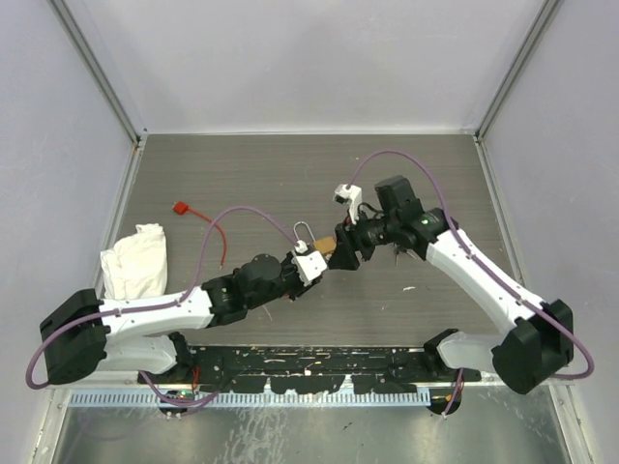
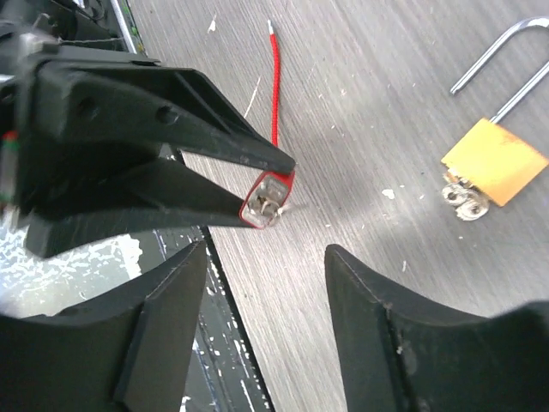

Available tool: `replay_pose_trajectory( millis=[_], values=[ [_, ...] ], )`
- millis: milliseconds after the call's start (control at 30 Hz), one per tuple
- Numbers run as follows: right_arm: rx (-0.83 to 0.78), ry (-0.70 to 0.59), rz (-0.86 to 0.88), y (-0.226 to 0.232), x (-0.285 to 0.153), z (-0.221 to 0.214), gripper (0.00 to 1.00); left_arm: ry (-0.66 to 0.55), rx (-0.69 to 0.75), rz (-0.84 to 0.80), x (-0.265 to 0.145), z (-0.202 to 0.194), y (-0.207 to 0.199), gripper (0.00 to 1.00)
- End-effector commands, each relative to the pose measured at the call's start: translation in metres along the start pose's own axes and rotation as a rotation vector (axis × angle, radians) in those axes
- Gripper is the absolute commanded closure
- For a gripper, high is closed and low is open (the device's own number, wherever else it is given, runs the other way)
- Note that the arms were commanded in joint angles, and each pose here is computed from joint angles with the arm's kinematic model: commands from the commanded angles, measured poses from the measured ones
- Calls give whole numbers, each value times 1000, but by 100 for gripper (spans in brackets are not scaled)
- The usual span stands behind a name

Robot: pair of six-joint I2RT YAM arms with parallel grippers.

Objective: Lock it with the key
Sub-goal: Lock the lock.

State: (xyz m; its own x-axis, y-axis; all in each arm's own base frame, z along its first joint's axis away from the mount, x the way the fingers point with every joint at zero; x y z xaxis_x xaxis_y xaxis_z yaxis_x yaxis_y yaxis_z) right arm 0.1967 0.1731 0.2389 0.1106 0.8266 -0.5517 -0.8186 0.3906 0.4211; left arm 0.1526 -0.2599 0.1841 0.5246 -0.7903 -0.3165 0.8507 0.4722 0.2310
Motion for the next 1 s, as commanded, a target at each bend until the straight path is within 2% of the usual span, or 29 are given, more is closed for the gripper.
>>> replay_pose_trajectory(
  millis=[0, 200, 600, 733, 967],
  values=[
    [-137, -127, 58, 16, -32, 13, 33, -156, -86, 19, -12, 20, 2, 100],
    [-190, -214, 174, 21, -44, -13, 20, -222, -205, -3, -23, 30, -1, 100],
    [-248, -234, 216, 13, -42, -42, 19, -246, -341, 23, -23, 49, -3, 100],
    [-172, -244, 180, 10, -42, -35, 19, -237, -292, 5, -20, 43, -5, 100],
    [16, -195, 141, 8, -41, -25, 19, -296, -72, -19, -23, 31, -6, 100]
  ],
)
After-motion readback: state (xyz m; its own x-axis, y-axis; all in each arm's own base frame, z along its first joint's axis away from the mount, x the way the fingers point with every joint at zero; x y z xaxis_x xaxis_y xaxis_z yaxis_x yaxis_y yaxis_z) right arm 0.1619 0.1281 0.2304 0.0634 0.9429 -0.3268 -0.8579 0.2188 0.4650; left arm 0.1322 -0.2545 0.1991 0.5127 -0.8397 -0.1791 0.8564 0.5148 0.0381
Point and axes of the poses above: each gripper's point midway between its finger pads, its own x axis out along the fingers, its own y axis along the line the jaws close on, z = x × y, the point moved 9 cm from there along -x, back along the fingers
